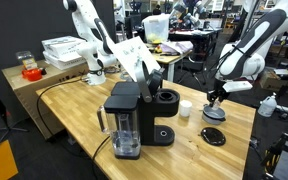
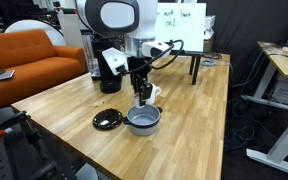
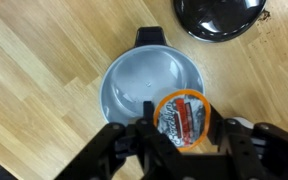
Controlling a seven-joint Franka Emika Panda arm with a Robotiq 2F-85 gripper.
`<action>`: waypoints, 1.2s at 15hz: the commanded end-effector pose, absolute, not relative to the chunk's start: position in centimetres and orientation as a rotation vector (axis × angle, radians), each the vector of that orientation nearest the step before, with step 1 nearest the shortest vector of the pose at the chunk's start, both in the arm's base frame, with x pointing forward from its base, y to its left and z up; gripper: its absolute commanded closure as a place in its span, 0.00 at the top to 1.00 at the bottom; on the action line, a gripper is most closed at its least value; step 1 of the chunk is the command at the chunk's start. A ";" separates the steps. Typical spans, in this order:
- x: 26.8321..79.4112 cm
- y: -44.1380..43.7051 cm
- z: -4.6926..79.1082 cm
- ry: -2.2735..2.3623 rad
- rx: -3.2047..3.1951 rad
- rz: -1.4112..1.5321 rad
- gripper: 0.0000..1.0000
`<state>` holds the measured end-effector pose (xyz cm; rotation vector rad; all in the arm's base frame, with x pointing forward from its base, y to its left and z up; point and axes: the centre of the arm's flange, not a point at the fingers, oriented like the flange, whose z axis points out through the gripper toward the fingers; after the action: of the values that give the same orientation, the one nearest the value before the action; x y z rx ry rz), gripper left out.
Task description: Get the packaged object and put it in the grey pot
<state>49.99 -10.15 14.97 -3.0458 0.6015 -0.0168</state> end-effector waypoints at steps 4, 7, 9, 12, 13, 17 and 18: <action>51.1 -11.1 12.4 0.589 -3.029 0.027 0.25; 50.7 -11.5 11.1 0.599 -3.028 0.064 0.25; 50.5 -11.6 10.3 0.602 -3.026 0.085 0.25; 50.5 -11.6 9.9 0.590 -3.026 0.094 0.25; 50.6 -11.5 10.0 0.585 -3.026 0.091 0.70; 50.8 -11.5 10.7 0.579 -3.037 0.068 0.95; 50.7 -11.5 10.9 0.580 -3.040 0.063 0.99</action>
<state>50.71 -11.05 10.36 -3.0462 0.6020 0.0673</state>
